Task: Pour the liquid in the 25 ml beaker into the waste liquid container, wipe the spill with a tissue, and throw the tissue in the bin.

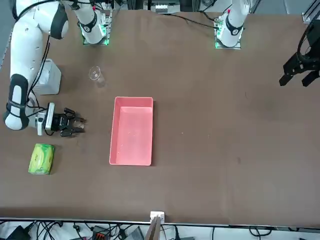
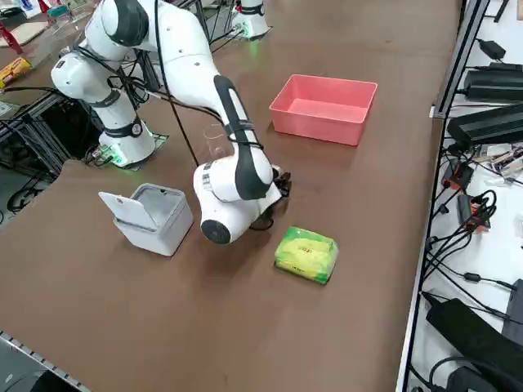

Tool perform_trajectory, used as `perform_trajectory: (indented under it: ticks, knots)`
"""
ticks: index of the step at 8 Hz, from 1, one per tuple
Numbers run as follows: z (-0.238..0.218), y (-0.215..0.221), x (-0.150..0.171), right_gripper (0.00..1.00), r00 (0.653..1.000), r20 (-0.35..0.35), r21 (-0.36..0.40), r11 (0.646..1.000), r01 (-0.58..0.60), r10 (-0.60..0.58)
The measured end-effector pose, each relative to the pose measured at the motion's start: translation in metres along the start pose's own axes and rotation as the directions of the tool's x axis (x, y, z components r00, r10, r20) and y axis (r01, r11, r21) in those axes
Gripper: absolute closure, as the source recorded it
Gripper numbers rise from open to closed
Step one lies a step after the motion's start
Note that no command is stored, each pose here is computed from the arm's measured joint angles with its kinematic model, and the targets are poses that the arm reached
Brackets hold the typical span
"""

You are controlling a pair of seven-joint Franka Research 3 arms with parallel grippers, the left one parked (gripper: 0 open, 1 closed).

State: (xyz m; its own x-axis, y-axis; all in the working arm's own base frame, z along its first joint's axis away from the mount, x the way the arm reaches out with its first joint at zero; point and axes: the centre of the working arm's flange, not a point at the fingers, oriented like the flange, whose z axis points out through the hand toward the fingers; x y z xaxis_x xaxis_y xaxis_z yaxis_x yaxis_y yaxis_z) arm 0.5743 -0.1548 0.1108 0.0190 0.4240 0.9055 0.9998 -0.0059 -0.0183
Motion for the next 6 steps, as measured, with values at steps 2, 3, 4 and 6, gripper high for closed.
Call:
perform_trajectory:
  ticks: [2, 3, 4, 6]
  knots:
    - [-0.0014, 0.0007, -0.0022, 0.48, 1.0, 0.014, -0.007, 1.0, -0.001, 0.001]
    - [-0.0021, 0.0008, -0.0029, 0.47, 1.0, 0.019, -0.009, 1.0, -0.001, 0.001]
    - [-0.0028, 0.001, -0.0034, 0.42, 1.0, 0.022, -0.012, 1.0, -0.001, 0.001]
    - [-0.0034, 0.0009, -0.0038, 0.21, 1.0, 0.024, -0.013, 1.0, -0.001, 0.002]
